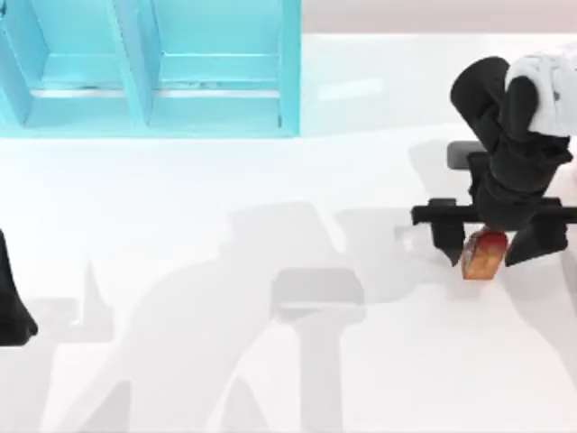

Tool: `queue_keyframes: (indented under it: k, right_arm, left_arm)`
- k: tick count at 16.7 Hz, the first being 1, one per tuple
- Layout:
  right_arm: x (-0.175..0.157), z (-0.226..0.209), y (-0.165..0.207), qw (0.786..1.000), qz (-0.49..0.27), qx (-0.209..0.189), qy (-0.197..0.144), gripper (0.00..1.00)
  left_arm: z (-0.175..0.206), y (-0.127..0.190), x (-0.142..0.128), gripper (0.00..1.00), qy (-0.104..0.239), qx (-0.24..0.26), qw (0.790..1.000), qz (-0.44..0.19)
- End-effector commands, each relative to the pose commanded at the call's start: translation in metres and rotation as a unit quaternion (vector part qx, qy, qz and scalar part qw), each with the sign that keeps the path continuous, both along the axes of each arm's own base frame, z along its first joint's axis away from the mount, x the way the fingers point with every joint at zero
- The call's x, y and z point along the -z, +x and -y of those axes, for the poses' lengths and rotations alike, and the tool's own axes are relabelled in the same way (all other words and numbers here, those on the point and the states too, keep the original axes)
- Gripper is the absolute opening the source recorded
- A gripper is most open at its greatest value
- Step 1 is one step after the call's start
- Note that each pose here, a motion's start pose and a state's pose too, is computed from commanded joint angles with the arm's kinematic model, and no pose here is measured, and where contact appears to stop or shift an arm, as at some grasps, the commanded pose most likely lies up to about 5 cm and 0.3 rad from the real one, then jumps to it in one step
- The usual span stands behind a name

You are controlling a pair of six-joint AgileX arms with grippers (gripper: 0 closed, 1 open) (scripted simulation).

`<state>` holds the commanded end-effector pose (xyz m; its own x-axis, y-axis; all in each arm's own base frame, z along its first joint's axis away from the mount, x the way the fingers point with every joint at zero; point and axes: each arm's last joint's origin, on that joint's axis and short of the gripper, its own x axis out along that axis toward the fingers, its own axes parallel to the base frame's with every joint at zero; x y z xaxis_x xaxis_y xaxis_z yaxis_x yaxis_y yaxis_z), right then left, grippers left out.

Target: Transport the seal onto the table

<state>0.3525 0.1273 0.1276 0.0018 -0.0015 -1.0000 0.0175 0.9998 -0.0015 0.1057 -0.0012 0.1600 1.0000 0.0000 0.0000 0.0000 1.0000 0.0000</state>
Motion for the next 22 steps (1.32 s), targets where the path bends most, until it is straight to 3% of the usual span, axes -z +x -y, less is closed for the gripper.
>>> queue_keyframes:
  k: [2,13,22]
  right_arm:
    - [0.0,0.0,0.0,1.0,0.0,0.0,0.0,1.0]
    - [-0.005,0.0,0.004,1.0,-0.001,0.004,-0.001,1.0]
    - [-0.091,-0.004,0.01,1.0,-0.011,0.001,0.001,1.0]
  left_arm:
    - [0.0,0.0,0.0,1.0,0.0,0.0,1.0,0.0]
    - [0.0,0.0,0.0,1.0,0.0,0.0,1.0,0.0]
    - [0.0,0.0,0.0,1.0,0.0,0.0,1.0,0.0]
